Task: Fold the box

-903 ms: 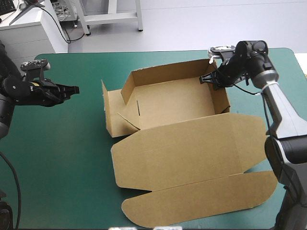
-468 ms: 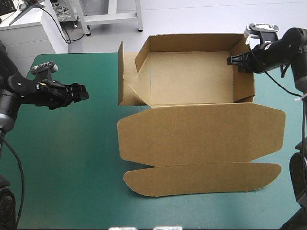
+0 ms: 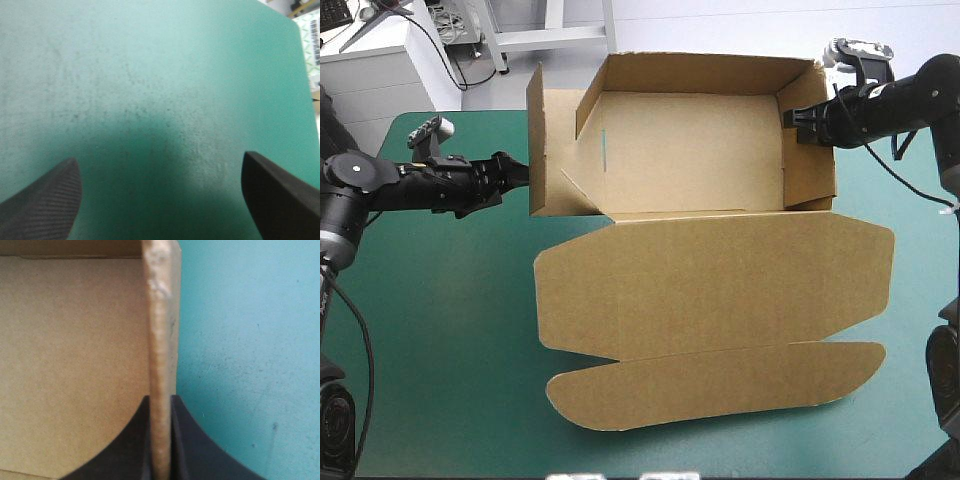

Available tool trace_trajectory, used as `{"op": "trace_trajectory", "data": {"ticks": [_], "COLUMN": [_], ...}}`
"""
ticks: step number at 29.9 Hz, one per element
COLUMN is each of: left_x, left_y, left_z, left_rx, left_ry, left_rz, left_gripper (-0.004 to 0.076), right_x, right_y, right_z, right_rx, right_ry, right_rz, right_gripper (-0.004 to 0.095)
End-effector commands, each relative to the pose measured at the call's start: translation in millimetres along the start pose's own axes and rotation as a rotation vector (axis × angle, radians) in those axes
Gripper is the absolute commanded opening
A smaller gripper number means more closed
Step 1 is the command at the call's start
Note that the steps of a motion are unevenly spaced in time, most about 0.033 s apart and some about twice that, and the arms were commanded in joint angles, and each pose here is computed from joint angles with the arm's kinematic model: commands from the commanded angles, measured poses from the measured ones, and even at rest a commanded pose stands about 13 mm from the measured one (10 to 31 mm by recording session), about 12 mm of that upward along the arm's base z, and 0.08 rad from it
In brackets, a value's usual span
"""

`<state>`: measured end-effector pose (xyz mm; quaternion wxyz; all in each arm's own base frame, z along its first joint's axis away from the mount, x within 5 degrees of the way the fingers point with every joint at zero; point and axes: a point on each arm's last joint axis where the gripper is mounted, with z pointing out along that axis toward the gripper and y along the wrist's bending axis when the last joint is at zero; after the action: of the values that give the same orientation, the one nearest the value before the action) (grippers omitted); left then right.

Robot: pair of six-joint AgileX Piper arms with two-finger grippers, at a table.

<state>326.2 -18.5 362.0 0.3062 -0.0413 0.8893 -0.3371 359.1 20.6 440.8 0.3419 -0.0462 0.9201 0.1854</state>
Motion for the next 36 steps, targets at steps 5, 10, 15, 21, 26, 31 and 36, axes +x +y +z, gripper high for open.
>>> {"op": "trace_trajectory", "data": {"ticks": [5,10,15,21,26,31,36], "left_x": [-4,-1,3,4,6,8,9], "left_y": [-32,-35,-37,-39,-42,-48,-52], "left_z": [-16,-17,-17,-18,-19,-22,-24], "left_rx": [0.218,0.256,0.277,0.303,0.336,0.409,0.468], "left_ry": [-0.064,-0.036,0.007,0.014,0.032,0.046,0.055], "left_rz": [0.054,0.089,0.110,0.109,0.130,0.130,0.143], "left_gripper": [0.0619,0.0619,0.0619,0.0618,0.0619,0.0619,0.0619], "right_x": [-3,-1,1,4,2,3,5], "right_y": [20,28,35,44,58,66,64], "right_z": [-5,31,61,78,82,86,95], "right_rx": [-0.076,-0.108,-0.134,-0.151,-0.170,-0.177,-0.175], "right_ry": [-0.020,0.051,0.095,0.117,0.077,0.071,0.103], "right_rz": [-0.020,-0.029,-0.007,-0.007,-0.004,-0.012,0.009], "right_gripper": [-0.0003,-0.0003,-0.0004,-0.0004,-0.0004,-0.0004,-0.0003]}}
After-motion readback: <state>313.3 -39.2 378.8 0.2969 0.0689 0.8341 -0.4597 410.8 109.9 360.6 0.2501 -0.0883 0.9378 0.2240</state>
